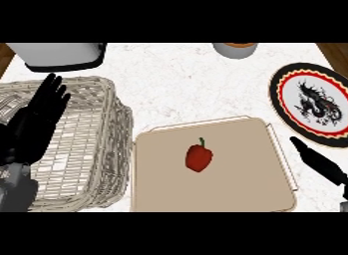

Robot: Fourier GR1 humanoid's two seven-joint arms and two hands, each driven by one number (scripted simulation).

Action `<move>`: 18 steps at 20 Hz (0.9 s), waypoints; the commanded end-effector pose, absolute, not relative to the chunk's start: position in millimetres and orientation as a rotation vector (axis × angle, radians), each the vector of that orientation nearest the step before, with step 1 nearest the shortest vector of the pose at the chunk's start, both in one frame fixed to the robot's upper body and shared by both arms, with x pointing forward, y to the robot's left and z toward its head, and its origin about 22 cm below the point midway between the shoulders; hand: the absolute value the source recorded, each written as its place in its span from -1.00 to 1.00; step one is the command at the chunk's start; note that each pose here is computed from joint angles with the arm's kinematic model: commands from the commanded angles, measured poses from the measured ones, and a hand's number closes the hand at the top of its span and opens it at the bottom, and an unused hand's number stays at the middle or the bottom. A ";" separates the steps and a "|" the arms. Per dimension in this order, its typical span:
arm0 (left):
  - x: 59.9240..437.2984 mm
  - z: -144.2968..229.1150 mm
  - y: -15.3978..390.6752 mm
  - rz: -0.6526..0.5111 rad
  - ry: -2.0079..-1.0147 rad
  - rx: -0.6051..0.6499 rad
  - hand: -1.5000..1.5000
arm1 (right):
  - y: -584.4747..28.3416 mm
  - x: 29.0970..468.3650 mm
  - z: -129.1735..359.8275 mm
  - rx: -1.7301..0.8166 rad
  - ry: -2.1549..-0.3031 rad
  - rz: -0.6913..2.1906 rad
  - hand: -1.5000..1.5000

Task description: Pick the bell pepper from the tray and place it in the plate

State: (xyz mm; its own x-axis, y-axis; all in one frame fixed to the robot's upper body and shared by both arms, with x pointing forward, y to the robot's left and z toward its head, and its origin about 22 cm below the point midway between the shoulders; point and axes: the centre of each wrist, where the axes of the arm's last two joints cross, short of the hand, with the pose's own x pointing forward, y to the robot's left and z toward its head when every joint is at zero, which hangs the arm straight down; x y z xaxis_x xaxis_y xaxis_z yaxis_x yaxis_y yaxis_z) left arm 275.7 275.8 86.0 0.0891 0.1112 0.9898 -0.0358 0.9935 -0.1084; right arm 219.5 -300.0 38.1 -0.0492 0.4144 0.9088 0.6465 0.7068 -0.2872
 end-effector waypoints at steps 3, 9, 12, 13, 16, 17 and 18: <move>253.0 25.7 271.7 0.045 -1.222 0.010 0.00 | -288.2 174.1 7.4 -0.811 -1.439 0.060 -1.00; 255.6 29.1 258.7 0.012 -1.191 -0.027 0.00 | -280.4 170.1 24.1 -0.788 -1.305 0.219 -1.00; 253.2 30.8 253.8 -0.020 -1.192 -0.024 0.00 | -270.9 171.8 28.6 -0.800 -1.235 0.247 -1.00; 248.0 32.1 255.9 -0.011 -1.187 -0.034 0.00 | -266.6 165.8 30.1 -0.787 -1.198 0.263 -1.00; 250.4 31.4 240.9 -0.035 -1.199 -0.048 0.00 | -250.4 179.8 39.5 -0.783 -1.178 0.278 -1.00; 244.2 31.2 244.1 -0.046 -1.195 -0.043 0.00 | -247.3 178.8 42.6 -0.793 -1.161 0.281 -1.00; 245.7 28.9 245.7 -0.021 -1.207 -0.030 0.00 | -238.6 176.6 39.7 -0.794 -1.155 0.277 -1.00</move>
State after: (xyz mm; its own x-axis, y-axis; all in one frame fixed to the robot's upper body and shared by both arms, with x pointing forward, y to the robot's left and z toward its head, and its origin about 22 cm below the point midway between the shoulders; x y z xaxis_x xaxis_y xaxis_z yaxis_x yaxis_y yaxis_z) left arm 270.0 244.6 98.6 0.1172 0.0501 0.9918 0.0698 0.9958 -0.0586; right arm 175.3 -255.7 34.3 0.3679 0.5702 0.7346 0.2168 0.7156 -0.6640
